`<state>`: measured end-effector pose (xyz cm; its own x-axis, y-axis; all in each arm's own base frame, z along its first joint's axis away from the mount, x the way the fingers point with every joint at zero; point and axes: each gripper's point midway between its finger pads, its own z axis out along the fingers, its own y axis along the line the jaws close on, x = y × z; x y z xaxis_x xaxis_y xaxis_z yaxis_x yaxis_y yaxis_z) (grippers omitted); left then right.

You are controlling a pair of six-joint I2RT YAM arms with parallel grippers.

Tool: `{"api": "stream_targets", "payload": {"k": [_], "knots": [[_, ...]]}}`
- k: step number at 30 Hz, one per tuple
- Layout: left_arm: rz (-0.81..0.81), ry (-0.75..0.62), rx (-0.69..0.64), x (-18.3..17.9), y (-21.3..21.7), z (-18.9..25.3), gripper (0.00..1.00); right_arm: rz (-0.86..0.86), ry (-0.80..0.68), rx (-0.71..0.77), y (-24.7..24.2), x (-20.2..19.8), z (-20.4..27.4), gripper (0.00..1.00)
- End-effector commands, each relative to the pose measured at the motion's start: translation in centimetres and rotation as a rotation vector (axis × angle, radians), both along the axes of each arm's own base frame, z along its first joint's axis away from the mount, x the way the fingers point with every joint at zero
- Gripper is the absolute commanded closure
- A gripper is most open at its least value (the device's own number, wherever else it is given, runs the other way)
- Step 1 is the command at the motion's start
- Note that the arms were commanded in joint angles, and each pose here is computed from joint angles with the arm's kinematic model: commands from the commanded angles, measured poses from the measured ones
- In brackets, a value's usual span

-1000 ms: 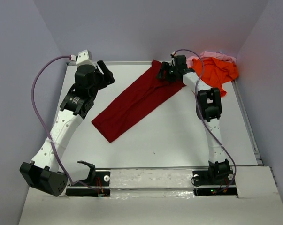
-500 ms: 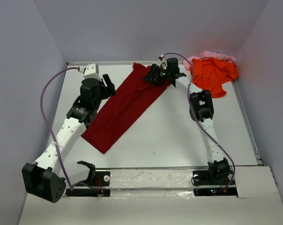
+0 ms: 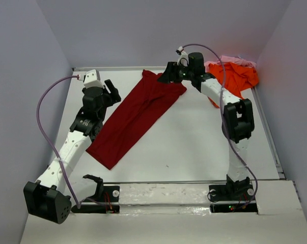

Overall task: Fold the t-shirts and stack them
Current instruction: Fold the tshirt

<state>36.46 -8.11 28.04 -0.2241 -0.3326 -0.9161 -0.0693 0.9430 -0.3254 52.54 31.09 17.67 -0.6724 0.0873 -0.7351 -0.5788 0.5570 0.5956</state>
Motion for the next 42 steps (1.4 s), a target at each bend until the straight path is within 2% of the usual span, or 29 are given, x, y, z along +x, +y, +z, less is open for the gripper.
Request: {"api": "stream_targets", "payload": {"k": [1, 4, 7, 14, 20, 25, 30, 36, 42], "knots": [[0.075, -0.089, -0.011, -0.2, 1.6, 2.4, 0.23, 0.031, -0.157, -0.032, 0.3, -3.0, 5.2, 0.21], [0.110, -0.104, -0.018, -0.5, 2.4, 2.8, 0.23, 0.100, -0.129, -0.057, 2.9, -6.6, 4.0, 0.21], [0.169, -0.120, -0.041, -0.7, 4.1, 3.2, 0.23, 0.147, -0.085, -0.130, 6.1, -10.4, 0.1, 0.21], [0.227, -0.129, -0.041, -0.9, 5.6, 3.4, 0.23, 0.219, -0.099, -0.260, 12.1, -15.5, -4.3, 0.21], [0.387, -0.129, -0.027, -1.8, 9.0, 3.7, 0.23, 0.307, -0.126, -0.276, 16.5, -20.1, -4.8, 0.21], [0.466, -0.048, 0.001, -1.4, 10.7, 2.2, 0.23, 0.376, -0.133, -0.303, 19.2, -24.6, -5.1, 0.22], [0.550, 0.044, 0.021, -0.9, 12.9, 0.1, 0.23, 0.406, -0.136, -0.314, 21.0, -27.2, -6.2, 0.22], [0.578, 0.025, 0.021, -1.4, 13.5, 0.5, 0.23, 0.451, -0.135, -0.280, 23.7, -30.3, -8.2, 0.22], [0.555, 0.026, 0.024, -1.3, 13.2, 0.5, 0.23, 0.515, -0.078, -0.256, 25.8, -31.4, -10.9, 0.21]]}}
